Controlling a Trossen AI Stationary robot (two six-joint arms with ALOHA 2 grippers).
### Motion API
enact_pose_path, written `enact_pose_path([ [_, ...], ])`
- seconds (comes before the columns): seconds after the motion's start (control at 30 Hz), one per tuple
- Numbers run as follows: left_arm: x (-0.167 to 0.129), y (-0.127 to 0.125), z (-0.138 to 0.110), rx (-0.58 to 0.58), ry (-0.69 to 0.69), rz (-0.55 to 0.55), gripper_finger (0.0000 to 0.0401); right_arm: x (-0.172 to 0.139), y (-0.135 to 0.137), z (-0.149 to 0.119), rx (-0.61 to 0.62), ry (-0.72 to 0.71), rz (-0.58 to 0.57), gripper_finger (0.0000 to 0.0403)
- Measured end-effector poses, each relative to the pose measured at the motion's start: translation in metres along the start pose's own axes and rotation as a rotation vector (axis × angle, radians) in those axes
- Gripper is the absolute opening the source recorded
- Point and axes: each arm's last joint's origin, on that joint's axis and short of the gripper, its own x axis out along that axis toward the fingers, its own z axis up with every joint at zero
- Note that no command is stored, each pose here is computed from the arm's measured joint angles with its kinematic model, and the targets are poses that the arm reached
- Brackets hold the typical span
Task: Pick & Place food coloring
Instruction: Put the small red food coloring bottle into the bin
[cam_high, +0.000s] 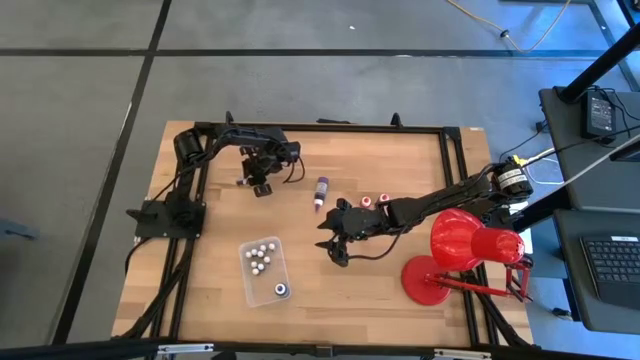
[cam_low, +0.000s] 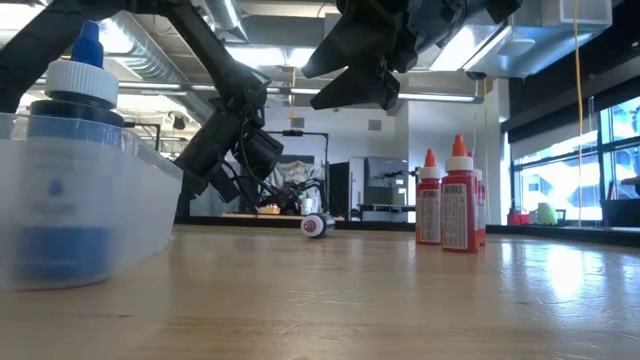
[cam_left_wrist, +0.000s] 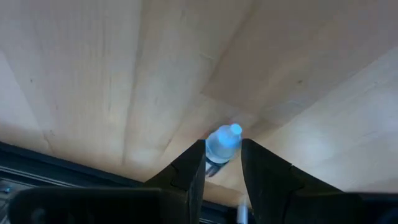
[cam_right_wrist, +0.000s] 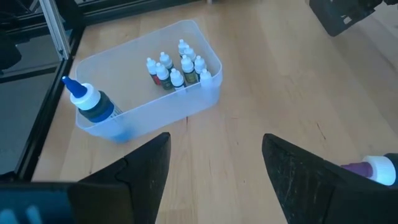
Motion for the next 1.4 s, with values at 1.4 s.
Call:
enact_pose_path([
  [1.4, -0.0004, -0.0015, 0.0043, 0.004, -0.046, -0.044, 0.0099, 0.0000, -0.0008, -0.0022, -0.007, 0.023, -0.007, 0.0255],
])
